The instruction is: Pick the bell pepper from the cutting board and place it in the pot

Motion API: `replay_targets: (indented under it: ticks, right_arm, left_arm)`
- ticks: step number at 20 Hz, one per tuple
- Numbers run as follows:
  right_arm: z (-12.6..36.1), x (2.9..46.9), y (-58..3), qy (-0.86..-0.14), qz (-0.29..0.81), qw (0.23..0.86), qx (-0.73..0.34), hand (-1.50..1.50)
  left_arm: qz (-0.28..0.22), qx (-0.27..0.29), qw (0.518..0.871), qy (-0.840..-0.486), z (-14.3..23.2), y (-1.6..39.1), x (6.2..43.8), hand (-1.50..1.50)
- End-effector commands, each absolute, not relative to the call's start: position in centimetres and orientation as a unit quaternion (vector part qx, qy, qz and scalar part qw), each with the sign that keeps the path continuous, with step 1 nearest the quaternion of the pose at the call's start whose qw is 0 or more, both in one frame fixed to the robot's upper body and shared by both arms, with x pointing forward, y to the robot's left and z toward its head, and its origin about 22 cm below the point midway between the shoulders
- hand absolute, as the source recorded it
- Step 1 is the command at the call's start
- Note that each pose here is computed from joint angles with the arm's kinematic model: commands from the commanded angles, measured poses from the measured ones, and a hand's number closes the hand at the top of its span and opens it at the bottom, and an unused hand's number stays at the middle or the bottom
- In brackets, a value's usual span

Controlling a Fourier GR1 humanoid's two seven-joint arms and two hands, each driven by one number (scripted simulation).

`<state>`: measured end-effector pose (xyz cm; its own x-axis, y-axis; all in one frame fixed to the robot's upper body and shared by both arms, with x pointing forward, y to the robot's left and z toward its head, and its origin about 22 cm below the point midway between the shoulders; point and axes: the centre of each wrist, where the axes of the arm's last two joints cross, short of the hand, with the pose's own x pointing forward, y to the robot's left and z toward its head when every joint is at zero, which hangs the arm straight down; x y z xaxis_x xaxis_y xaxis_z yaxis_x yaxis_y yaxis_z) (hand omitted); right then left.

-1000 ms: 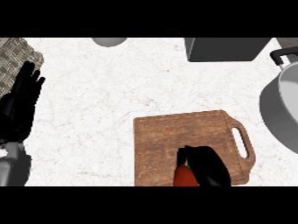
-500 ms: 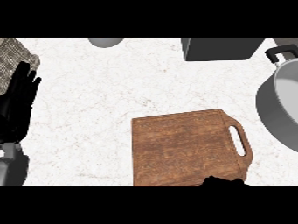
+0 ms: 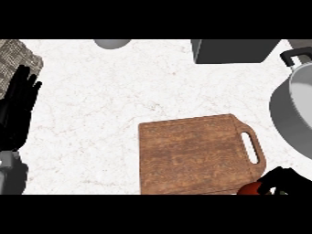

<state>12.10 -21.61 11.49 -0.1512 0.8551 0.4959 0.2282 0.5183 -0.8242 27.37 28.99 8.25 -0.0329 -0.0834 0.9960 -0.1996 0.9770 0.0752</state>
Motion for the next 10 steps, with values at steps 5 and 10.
replay_targets:
  ticks: [5, 10]
  right_arm:
    - [15.7, 13.0, -26.2, -0.722, 0.198, 0.523, -0.408, 1.5]
    - [15.4, 14.7, -29.2, -0.723, 0.167, 0.535, -0.404, 1.5]
  left_arm:
    - [0.031, 0.093, 0.685, -0.722, 9.1, 29.0, 27.7, 0.0]
    - [0.041, 0.091, 0.694, -0.713, 8.1, 28.6, 28.1, 0.0]
